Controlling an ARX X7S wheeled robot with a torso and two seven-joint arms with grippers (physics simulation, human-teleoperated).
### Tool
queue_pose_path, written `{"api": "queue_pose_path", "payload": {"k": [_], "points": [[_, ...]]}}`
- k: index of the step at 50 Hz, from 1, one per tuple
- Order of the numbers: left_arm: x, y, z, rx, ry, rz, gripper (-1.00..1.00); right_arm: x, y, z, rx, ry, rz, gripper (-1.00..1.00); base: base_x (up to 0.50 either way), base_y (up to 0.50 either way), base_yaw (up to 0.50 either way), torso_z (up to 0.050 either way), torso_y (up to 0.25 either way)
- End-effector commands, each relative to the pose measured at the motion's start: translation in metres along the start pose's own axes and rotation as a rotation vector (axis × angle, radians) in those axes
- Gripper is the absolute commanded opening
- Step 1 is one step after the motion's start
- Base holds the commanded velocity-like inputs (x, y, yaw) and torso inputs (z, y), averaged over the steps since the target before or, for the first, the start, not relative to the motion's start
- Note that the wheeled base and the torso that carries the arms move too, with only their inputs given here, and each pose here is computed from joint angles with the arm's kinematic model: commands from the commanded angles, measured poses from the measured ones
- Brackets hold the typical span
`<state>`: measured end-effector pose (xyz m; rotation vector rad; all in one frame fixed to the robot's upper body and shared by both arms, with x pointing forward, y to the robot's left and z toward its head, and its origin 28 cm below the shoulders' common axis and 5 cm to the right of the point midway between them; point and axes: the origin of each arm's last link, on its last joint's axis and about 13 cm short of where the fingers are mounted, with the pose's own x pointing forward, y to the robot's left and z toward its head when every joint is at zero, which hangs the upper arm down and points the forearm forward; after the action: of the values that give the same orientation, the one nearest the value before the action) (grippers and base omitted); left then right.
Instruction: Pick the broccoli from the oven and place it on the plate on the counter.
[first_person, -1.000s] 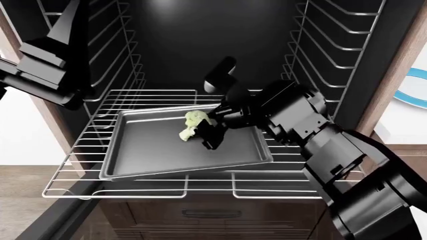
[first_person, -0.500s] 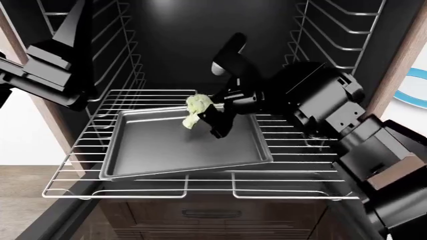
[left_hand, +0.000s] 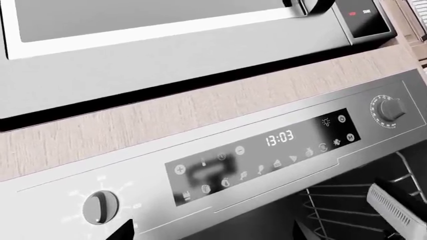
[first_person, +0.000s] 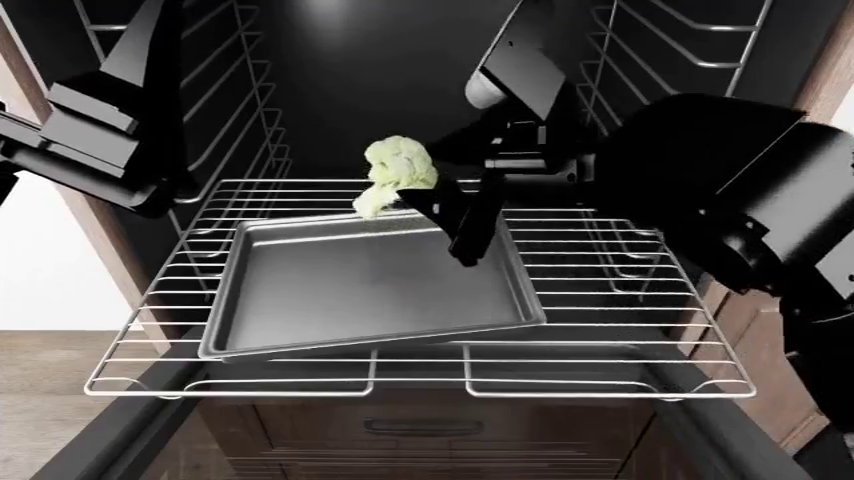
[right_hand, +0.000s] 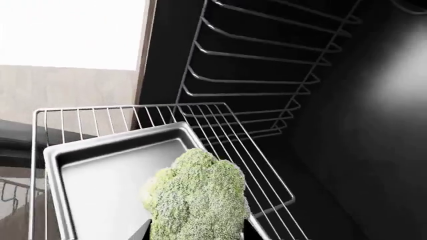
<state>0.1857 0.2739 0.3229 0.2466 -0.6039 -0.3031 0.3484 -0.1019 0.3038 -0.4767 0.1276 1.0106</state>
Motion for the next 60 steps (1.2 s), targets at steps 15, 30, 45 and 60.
{"api": "queue_pose_path", "payload": {"k": [15,30,45,60], "points": [[0.0,0.005,0.005,0.008,-0.003,0.019,1.0,-0.079,0.031,0.013,-0.119,-0.144,-0.069,-1.0,0.0,0.0,0.0,0.0,0.0],[0.001,0.003,0.006,0.012,-0.006,0.01,1.0,-0.099,0.033,0.006,-0.097,-0.166,-0.135,-1.0,-0.02,-0.09,0.0,0.0,0.0],[0.002,0.001,0.005,0.017,-0.007,0.002,1.0,-0.102,0.032,0.001,-0.104,-0.169,-0.164,-1.0,-0.1,-0.5,0.0,0.0,0.0],[0.002,0.0,0.004,0.019,-0.009,0.001,1.0,-0.103,0.032,0.002,-0.107,-0.175,-0.16,-1.0,-0.1,-0.5,0.0,0.0,0.0]]}}
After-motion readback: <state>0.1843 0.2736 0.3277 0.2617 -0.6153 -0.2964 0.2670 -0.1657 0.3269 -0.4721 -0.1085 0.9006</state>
